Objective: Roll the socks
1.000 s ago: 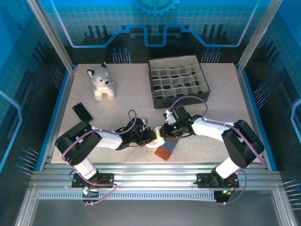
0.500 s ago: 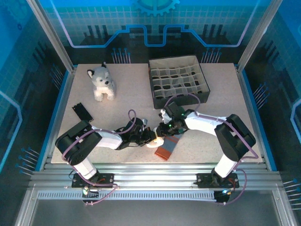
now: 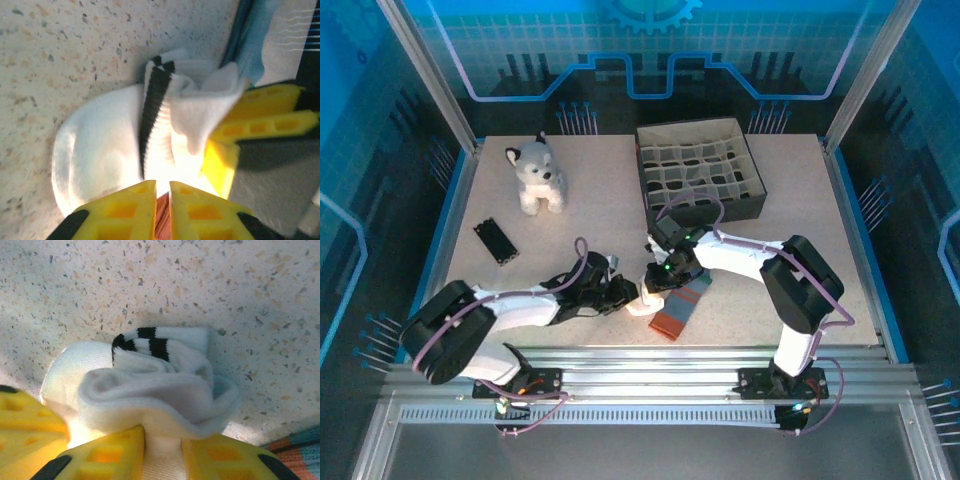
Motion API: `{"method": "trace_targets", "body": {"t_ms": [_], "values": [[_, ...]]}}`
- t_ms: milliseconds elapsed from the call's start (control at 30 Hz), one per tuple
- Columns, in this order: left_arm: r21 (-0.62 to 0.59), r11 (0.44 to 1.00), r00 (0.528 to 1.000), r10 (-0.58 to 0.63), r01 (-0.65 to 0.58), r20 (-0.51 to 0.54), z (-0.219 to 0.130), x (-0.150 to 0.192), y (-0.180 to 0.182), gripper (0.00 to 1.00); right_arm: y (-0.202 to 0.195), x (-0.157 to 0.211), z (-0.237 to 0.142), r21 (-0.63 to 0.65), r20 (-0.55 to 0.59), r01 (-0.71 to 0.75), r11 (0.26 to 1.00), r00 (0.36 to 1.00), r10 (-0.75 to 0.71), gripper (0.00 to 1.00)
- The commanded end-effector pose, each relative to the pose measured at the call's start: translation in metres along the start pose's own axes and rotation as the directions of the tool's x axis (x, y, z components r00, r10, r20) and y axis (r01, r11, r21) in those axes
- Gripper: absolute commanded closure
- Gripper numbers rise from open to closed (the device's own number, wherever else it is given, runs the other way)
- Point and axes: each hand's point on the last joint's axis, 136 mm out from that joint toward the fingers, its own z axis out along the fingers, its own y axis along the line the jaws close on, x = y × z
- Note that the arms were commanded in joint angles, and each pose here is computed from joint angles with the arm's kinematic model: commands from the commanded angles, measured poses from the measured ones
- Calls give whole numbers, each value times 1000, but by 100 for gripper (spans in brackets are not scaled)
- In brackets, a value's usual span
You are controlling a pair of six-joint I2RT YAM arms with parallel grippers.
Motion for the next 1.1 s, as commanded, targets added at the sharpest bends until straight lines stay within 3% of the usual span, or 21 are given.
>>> {"method": "trace_targets", "body": {"t_ms": [0, 167, 333, 1067], "values": [[-22, 1000, 1000, 9, -8, 15, -10, 7, 13, 79, -20, 27, 12, 113, -108, -13, 994, 994, 25, 72], [30, 999, 999, -19, 18, 50, -8, 14, 4, 66, -17, 26, 10, 111, -112, -46, 993, 992, 58, 68], [101, 995, 998, -11, 5, 58, 4, 21, -21, 61, -18, 28, 9, 127, -122, -80, 989, 988, 96, 67], [19, 986, 962, 157, -166, 225, 12, 15, -46, 58, -19, 37, 14, 166, -145, -143, 976, 975, 168, 65]]}}
